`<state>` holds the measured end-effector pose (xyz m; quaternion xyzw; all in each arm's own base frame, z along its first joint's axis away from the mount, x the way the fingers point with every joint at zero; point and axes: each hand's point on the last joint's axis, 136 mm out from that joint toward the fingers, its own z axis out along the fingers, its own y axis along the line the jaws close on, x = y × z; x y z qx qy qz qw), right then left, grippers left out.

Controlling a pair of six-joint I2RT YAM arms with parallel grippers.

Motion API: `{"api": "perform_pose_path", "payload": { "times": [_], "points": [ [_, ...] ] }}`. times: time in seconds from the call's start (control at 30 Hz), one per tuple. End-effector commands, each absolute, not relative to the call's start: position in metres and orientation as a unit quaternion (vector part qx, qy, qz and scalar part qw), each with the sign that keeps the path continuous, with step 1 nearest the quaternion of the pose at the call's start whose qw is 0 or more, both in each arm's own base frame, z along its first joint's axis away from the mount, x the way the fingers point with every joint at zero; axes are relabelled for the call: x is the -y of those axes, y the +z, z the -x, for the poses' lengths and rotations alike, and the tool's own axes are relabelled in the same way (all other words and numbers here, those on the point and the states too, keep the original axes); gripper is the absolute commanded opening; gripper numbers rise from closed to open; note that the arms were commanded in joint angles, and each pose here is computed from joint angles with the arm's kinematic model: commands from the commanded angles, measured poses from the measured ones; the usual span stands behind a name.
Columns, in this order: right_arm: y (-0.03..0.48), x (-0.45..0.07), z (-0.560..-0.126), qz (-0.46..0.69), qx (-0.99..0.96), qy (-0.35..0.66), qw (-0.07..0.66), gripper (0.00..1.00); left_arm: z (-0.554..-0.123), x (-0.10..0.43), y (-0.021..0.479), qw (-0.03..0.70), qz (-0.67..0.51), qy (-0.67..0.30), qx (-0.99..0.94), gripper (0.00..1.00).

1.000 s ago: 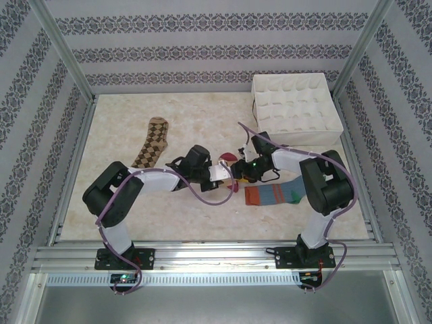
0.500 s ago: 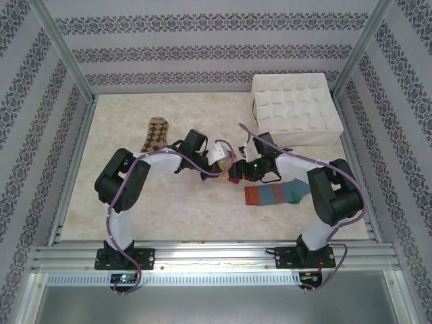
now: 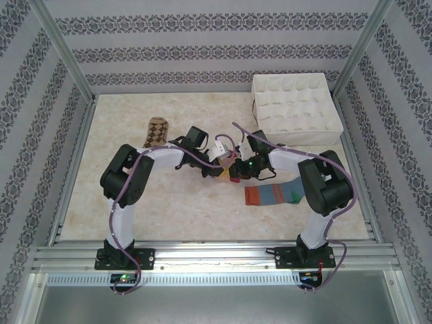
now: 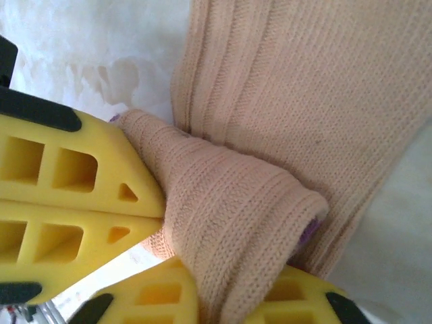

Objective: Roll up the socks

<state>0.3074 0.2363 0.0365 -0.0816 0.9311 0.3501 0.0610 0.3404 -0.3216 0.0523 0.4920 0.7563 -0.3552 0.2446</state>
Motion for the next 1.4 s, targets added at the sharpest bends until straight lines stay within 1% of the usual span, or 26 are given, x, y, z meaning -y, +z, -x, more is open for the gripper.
{"api": "perform_pose_path", "payload": {
  "times": [0.0, 0.03, 0.17, 0.23, 0.37, 0.47, 0.57, 0.7, 0.8, 0.93, 1.0, 1.07, 1.13, 1.2, 1.27, 1.3, 1.33, 1.37],
  "points": [
    [0.02, -0.227, -0.297, 0.051, -0.942, 0.332, 0.016, 0.02, -0.319, 0.304, 0.039, 0.244, -0.513, -0.324, -0.757, 0.17],
    [0.02, -0.224, -0.294, 0.045, -0.943, 0.329, 0.004, 0.0, -0.318, 0.302, 0.042, 0.265, -0.524, -0.313, -0.747, 0.19],
    [0.021, -0.215, -0.273, 0.047, -0.951, 0.304, -0.037, 0.0, -0.315, 0.296, 0.065, 0.365, -0.56, -0.263, -0.696, 0.3],
    [0.021, -0.21, -0.266, 0.046, -0.954, 0.292, -0.048, 0.0, -0.31, 0.295, 0.076, 0.406, -0.578, -0.234, -0.668, 0.33],
    [0.02, -0.209, -0.256, 0.044, -0.954, 0.289, -0.069, 0.0, -0.299, 0.297, 0.089, 0.465, -0.623, -0.138, -0.614, 0.39],
    [0.018, -0.211, -0.253, 0.045, -0.954, 0.287, -0.08, 0.0, -0.295, 0.298, 0.093, 0.494, -0.64, -0.071, -0.584, 0.44],
    [0.015, -0.213, -0.251, 0.048, -0.953, 0.285, -0.09, 0.0, -0.29, 0.302, 0.088, 0.498, -0.658, -0.034, -0.564, 0.48],
    [0.015, -0.217, -0.251, 0.052, -0.952, 0.287, -0.093, 0.0, -0.287, 0.309, 0.077, 0.482, -0.678, -0.02, -0.554, 0.52],
    [0.016, -0.218, -0.25, 0.054, -0.951, 0.288, -0.095, 0.0, -0.285, 0.317, 0.067, 0.467, -0.695, -0.015, -0.547, 0.53],
    [0.013, -0.218, -0.245, 0.054, -0.95, 0.288, -0.107, 0.0, -0.286, 0.326, 0.05, 0.44, -0.717, 0.016, -0.541, 0.53],
    [0.012, -0.217, -0.242, 0.054, -0.949, 0.289, -0.111, 0.0, -0.291, 0.327, 0.041, 0.433, -0.711, 0.022, -0.553, 0.52],
    [0.011, -0.217, -0.239, 0.054, -0.949, 0.29, -0.115, 0.0, -0.293, 0.326, 0.032, 0.421, -0.709, 0.022, -0.566, 0.47],
    [0.012, -0.217, -0.238, 0.055, -0.948, 0.292, -0.115, 0.01, -0.291, 0.324, 0.025, 0.407, -0.709, 0.018, -0.575, 0.36],
    [0.015, -0.219, -0.238, 0.057, -0.946, 0.299, -0.112, 0.04, -0.287, 0.323, 0.019, 0.392, -0.71, 0.008, -0.585, 0.19],
    [0.019, -0.222, -0.238, 0.061, -0.943, 0.309, -0.108, 0.13, -0.284, 0.322, 0.016, 0.379, -0.708, -0.005, -0.596, 0.08],
    [0.023, -0.224, -0.24, 0.065, -0.941, 0.317, -0.102, 0.18, -0.279, 0.322, 0.016, 0.372, -0.708, -0.02, -0.6, 0.07],
    [0.027, -0.225, -0.241, 0.069, -0.939, 0.323, -0.096, 0.26, -0.276, 0.323, 0.016, 0.367, -0.707, -0.035, -0.603, 0.06],
    [0.032, -0.226, -0.243, 0.071, -0.938, 0.327, -0.087, 0.37, -0.272, 0.323, 0.017, 0.363, -0.703, -0.056, -0.609, 0.06]
  ]
}}
